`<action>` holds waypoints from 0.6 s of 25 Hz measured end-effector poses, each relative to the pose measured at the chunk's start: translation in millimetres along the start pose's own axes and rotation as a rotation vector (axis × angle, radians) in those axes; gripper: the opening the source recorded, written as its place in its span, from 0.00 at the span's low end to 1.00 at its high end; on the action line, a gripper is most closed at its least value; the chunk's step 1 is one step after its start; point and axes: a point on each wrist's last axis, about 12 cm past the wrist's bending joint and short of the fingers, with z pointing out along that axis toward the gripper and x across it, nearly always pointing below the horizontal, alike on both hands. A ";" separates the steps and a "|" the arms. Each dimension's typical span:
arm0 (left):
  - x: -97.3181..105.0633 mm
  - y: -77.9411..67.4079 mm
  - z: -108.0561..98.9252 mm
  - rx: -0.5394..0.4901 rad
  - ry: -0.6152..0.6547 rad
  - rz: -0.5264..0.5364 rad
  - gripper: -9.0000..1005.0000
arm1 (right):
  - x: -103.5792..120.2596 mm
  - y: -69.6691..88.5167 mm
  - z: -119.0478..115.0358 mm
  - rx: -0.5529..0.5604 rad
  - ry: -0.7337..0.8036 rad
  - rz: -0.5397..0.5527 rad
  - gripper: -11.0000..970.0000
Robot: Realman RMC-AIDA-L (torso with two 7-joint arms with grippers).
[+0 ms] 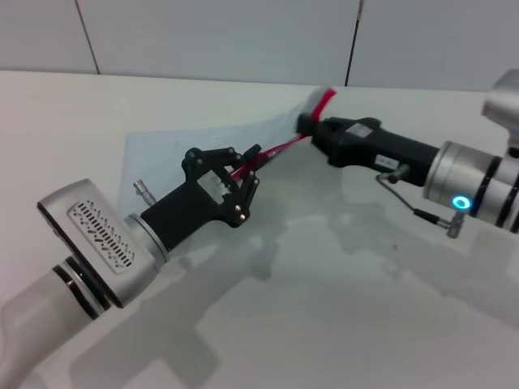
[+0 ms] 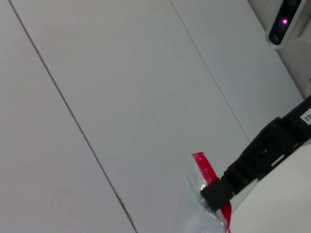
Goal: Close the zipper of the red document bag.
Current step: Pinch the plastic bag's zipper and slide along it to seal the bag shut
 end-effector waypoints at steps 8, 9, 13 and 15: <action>0.5 -0.5 -0.9 0.001 0.003 -0.001 0.09 | -3.4 -21.9 -24.2 0.120 -0.068 0.028 0.13; 0.6 -0.6 -1.0 0.000 0.003 -0.001 0.09 | -3.8 -25.0 -28.2 0.138 -0.077 0.033 0.13; 0.7 -0.7 -1.2 0.001 0.004 -0.001 0.09 | -4.1 -37.4 -45.6 0.212 -0.110 0.054 0.13; 0.8 -0.9 -1.6 0.002 0.005 -0.002 0.09 | -3.9 -42.6 -53.9 0.247 -0.128 0.064 0.14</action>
